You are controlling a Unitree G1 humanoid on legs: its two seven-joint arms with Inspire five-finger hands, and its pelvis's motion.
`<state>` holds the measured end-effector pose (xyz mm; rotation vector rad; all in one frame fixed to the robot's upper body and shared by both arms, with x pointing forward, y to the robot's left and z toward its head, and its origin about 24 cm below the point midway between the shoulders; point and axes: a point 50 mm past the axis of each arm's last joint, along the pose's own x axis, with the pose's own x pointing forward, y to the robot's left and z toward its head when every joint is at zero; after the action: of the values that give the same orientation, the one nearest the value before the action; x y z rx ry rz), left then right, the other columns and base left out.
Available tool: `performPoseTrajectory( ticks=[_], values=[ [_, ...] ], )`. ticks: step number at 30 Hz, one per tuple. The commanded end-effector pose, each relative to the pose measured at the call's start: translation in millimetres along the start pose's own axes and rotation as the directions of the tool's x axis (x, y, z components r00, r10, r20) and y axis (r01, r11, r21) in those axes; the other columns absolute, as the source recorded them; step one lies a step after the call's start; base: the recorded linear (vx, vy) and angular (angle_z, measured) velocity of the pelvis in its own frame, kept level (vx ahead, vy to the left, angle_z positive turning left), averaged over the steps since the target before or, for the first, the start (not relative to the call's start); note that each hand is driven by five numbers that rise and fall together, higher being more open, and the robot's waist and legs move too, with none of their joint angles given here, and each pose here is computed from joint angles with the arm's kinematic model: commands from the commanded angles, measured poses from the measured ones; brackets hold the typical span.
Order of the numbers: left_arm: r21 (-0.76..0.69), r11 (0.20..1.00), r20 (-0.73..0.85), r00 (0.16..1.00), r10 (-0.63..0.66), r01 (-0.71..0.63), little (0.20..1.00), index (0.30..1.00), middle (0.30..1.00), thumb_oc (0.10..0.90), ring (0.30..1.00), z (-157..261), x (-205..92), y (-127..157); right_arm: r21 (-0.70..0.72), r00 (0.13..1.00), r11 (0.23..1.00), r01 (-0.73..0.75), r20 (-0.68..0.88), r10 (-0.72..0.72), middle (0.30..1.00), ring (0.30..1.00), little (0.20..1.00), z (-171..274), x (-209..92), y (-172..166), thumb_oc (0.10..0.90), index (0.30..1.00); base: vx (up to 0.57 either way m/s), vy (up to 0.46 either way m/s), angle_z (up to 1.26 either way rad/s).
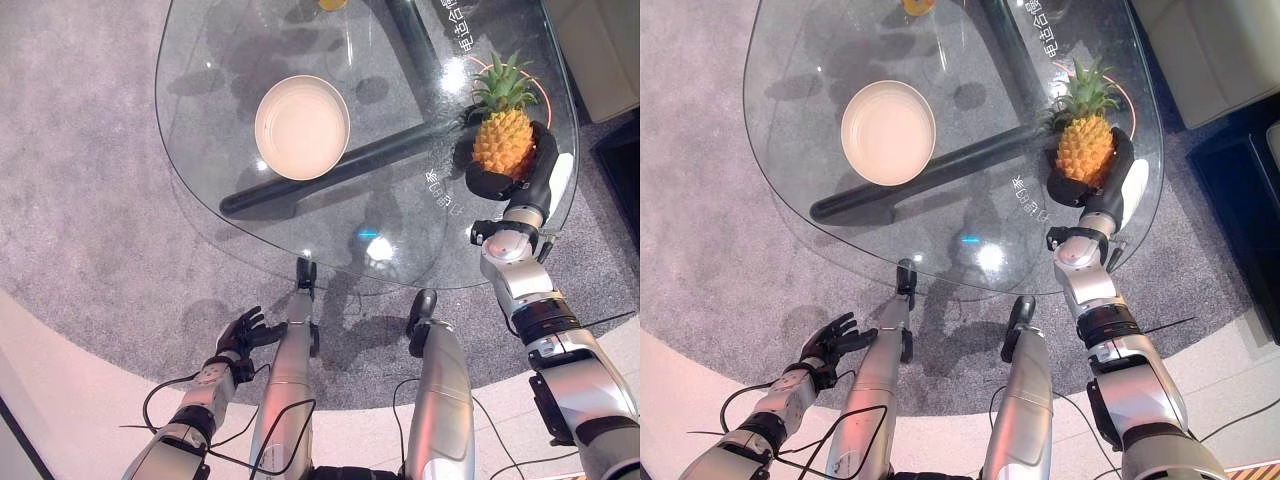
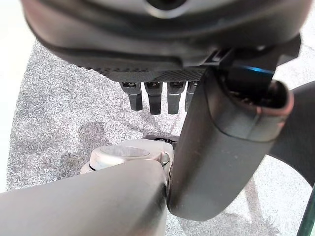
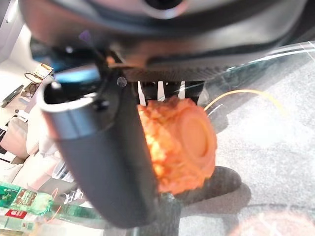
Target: Pick up the fruit to the plate
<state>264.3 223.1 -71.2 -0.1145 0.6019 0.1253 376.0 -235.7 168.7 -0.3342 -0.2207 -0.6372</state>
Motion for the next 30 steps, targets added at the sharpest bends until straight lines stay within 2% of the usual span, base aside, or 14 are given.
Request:
performPoseTrajectory(
  ticks=[1, 10, 12, 19, 23, 30],
  values=[
    [0.043, 0.999, -0.041, 0.999, 0.010, -0.008, 0.900, 0.900, 0.900, 0.800, 0.900, -7.4, -1.8, 7.1, -0.016, 0.991, 0.999, 0.051, 0.128, -0.048, 0.300, 0.300, 0.200, 29.3, 16.4, -16.0, 0.100, 0.300, 0.00, 0.000, 0.00],
    [-0.080, 0.996, -0.005, 0.999, 0.044, -0.044, 0.900, 0.900, 0.900, 0.800, 0.900, -1.9, -1.2, 10.1, -0.032, 0.985, 0.998, 0.060, 0.163, -0.054, 0.300, 0.300, 0.200, 31.2, 13.5, -15.0, 0.100, 0.300, 0.00, 0.000, 0.00],
    [-0.184, 0.979, 0.035, 0.995, 0.091, -0.083, 0.900, 0.900, 0.900, 0.800, 0.900, 5.9, -1.0, 14.9, -0.038, 0.981, 0.997, 0.069, 0.185, -0.061, 0.300, 0.300, 0.200, 33.0, 11.5, -14.7, 0.100, 0.300, 0.00, 0.000, 0.00],
    [-0.444, 0.884, 0.160, 0.958, 0.240, -0.148, 0.900, 0.900, 0.900, 0.800, 0.900, 46.3, -0.3, 33.3, -0.047, 0.967, 0.996, 0.072, 0.248, -0.058, 0.300, 0.300, 0.200, 33.6, 1.2, -13.0, 0.100, 0.300, 0.00, 0.000, 0.00],
    [-0.573, 0.802, 0.242, 0.901, 0.361, -0.168, 0.900, 0.900, 0.900, 0.800, 0.900, 79.8, -3.9, 53.2, -0.037, 0.955, 0.997, 0.068, 0.292, -0.055, 0.300, 0.300, 0.200, 39.9, -3.1, -10.9, 0.100, 0.300, 0.00, 0.000, 0.00],
    [-0.651, 0.754, 0.387, 0.815, 0.431, -0.089, 0.900, 0.900, 0.900, 0.800, 0.900, 126.8, -12.0, 57.8, -0.006, 0.924, 0.997, 0.077, 0.375, -0.070, 0.300, 0.300, 0.200, 49.9, -11.8, -9.4, 0.100, 0.300, 0.00, 0.000, 0.00]
  ],
)
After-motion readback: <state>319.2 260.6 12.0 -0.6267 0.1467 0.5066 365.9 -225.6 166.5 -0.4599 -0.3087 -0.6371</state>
